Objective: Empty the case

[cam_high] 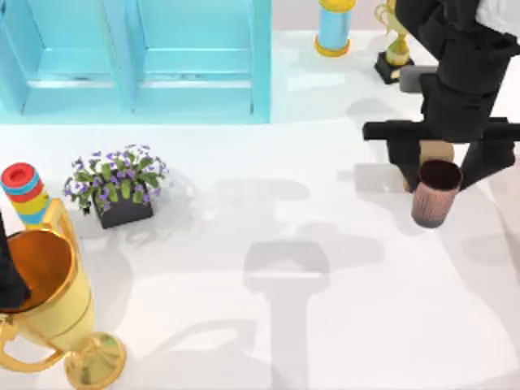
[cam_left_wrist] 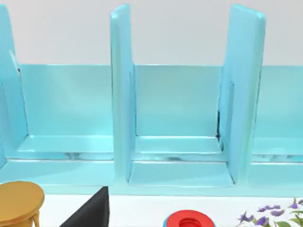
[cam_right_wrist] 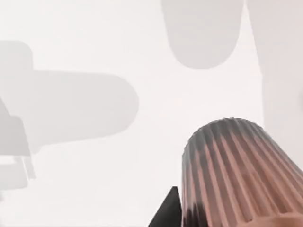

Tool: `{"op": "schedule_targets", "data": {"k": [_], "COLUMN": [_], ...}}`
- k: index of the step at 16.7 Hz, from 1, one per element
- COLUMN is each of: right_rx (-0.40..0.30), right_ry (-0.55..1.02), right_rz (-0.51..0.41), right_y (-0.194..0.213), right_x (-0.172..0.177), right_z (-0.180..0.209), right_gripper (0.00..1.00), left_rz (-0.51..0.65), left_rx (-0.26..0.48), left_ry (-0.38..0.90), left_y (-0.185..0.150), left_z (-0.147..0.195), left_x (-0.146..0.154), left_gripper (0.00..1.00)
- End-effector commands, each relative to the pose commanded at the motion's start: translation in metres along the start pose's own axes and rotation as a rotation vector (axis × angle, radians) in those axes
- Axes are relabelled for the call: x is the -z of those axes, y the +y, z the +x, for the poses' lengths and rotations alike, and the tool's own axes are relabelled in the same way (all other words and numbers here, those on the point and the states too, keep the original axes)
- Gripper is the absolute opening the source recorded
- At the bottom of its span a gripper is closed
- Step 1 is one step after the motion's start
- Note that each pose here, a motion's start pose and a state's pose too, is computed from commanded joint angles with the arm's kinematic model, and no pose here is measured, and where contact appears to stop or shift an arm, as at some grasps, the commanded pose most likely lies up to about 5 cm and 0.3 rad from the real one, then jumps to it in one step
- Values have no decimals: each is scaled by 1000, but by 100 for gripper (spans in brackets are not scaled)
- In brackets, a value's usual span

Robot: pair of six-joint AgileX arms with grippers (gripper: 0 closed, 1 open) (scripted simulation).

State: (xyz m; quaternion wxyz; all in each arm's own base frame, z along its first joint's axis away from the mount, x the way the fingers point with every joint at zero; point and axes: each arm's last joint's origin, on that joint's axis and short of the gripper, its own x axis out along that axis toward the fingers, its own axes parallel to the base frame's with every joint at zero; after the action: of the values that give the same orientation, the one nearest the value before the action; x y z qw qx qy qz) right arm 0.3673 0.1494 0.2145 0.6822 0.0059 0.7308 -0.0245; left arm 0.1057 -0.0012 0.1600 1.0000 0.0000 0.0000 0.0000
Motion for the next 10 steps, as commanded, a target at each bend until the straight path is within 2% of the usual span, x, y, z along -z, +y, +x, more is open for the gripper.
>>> {"op": "schedule_targets", "data": {"k": [2,4,7,10], "right_rx": [-1,-14,-34,-37], "right_ry": [-21,-46,-70,-72], "right_rz": [-10,-10,-8,-8], "right_y": [51,85,110,112], "right_x": [29,56,79,82], "right_z": [9,14,16,16], "right_gripper": [0,0,0,0], "left_rz": [0,0,0,0], "left_rx": [0,0,0,0], "left_ry": [0,0,0,0], "left_y": [0,0,0,0], "left_z": [0,0,0,0], "left_x": [0,0,0,0], "left_gripper": [100,100,100,100]}}
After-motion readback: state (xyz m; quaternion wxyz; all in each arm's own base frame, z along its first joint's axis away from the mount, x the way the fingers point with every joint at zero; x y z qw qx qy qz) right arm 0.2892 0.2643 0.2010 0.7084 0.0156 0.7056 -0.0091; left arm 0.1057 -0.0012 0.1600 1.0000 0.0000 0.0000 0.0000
